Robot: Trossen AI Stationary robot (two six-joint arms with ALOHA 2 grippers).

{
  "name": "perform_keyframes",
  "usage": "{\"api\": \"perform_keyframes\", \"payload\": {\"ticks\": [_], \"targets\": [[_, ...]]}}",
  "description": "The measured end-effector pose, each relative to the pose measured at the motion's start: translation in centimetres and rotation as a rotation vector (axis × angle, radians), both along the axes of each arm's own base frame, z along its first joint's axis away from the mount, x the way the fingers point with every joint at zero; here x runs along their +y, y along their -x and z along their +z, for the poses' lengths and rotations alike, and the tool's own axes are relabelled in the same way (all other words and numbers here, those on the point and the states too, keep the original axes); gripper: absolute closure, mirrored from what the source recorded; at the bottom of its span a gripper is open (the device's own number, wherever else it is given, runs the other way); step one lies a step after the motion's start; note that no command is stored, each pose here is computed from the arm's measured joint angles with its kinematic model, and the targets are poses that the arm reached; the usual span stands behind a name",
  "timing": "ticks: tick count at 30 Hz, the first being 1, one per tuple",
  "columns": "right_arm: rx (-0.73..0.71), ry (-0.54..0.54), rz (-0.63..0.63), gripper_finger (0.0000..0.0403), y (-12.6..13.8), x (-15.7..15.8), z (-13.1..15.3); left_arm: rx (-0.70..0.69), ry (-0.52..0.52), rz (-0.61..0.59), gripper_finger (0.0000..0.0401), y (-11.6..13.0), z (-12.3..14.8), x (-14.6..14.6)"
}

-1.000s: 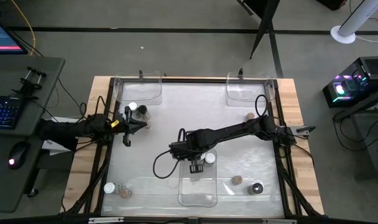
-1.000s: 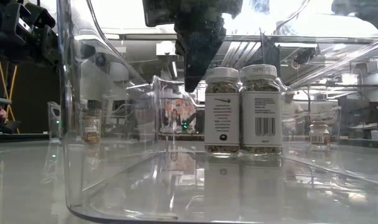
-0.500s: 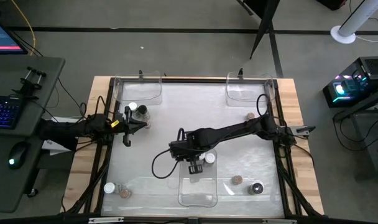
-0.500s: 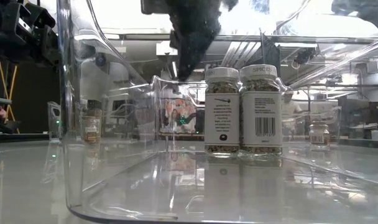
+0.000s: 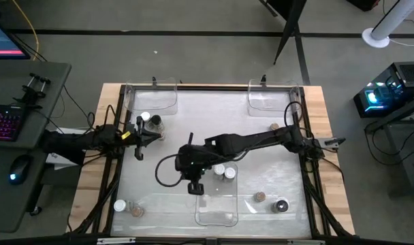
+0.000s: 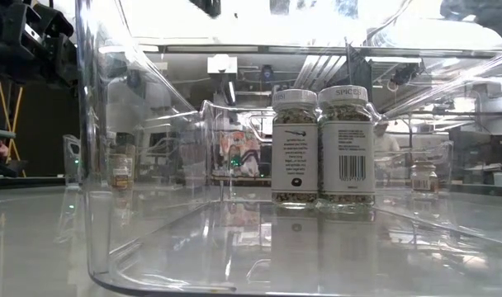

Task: Sort spices by type
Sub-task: Put the bottom white seasoning bottle into the bottom transparent bin

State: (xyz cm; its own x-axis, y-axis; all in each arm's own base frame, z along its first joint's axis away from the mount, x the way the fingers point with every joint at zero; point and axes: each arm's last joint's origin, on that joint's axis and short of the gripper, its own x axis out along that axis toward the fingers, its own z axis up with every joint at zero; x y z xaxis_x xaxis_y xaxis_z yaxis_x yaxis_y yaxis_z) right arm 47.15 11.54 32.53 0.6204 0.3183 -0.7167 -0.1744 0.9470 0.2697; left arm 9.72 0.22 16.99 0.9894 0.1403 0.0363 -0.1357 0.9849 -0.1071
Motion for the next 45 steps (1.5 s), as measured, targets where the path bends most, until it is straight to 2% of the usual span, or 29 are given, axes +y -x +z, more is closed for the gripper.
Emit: {"api": "perform_keyframes", "payload": {"ticks": [2, 5, 9, 11, 17, 19, 22, 24, 29, 32, 35, 37, 40, 42, 45], "targets": [[-0.028, -0.026, -0.001, 0.0403, 0.8, 0.3, 1.9, 0.000, 0.000, 0.000, 0.0401, 0.0, 0.0, 0.0], [-0.063, -0.028, -0.063, 0.0403, 3.5, 0.3, 5.1, 0.000, 0.000, 0.000, 0.0401, 0.0, 0.0, 0.0], [-0.045, 0.089, -0.248, 0.0403, 8.1, 0.2, 8.6, -0.002, 0.000, 0.000, 0.0401, 0.0, 0.0, 0.0], [-0.013, 0.152, -0.327, 0.0403, 9.9, 0.2, 9.3, -0.034, 0.023, -0.002, 0.0401, 0.0, 0.3, 0.0], [0.218, 0.250, -0.522, 0.0403, 14.3, -0.2, 9.2, -0.338, 0.438, -0.068, 0.0401, 0.4, 2.7, 0.0], [0.236, 0.259, -0.555, 0.0403, 14.5, -0.2, 8.9, -0.428, 0.553, -0.058, 0.0401, 0.6, 3.3, 0.2], [0.249, 0.264, -0.561, 0.0403, 15.0, -0.4, 8.4, -0.513, 0.642, -0.062, 0.0401, 0.5, 4.1, 0.3], [0.300, 0.284, -0.599, 0.0403, 15.6, -1.2, 7.6, -0.491, 0.657, -0.117, 0.0401, 0.3, 5.2, 0.1], [0.400, 0.290, -0.690, 0.0403, 17.1, -3.7, 4.6, -0.290, 0.600, -0.308, 0.0378, -1.2, 10.5, -0.9], [0.432, 0.226, -0.733, 0.0403, 18.9, -4.9, 3.2, -0.160, 0.534, -0.430, 0.0346, -2.7, 14.7, -1.8], [0.414, 0.157, -0.756, 0.0403, 20.3, -5.1, 1.9, -0.060, 0.493, -0.619, 0.0305, -4.8, 18.8, -3.4], [0.388, 0.110, -0.773, 0.0403, 21.4, -5.1, 1.4, 0.035, 0.493, -0.749, 0.0276, -6.4, 20.5, -5.0], [0.357, 0.057, -0.791, 0.0403, 23.0, -4.9, 0.8, 0.310, 0.541, -0.900, 0.0238, -8.7, 20.8, -8.0], [0.348, 0.041, -0.788, 0.0403, 23.8, -4.6, 0.2, 0.563, 0.577, -0.957, 0.0218, -9.8, 19.3, -10.2], [0.342, 0.034, -0.776, 0.0403, 24.8, -4.4, -0.5, 0.963, 0.599, -0.980, 0.0195, -9.8, 15.9, -12.7]]}}
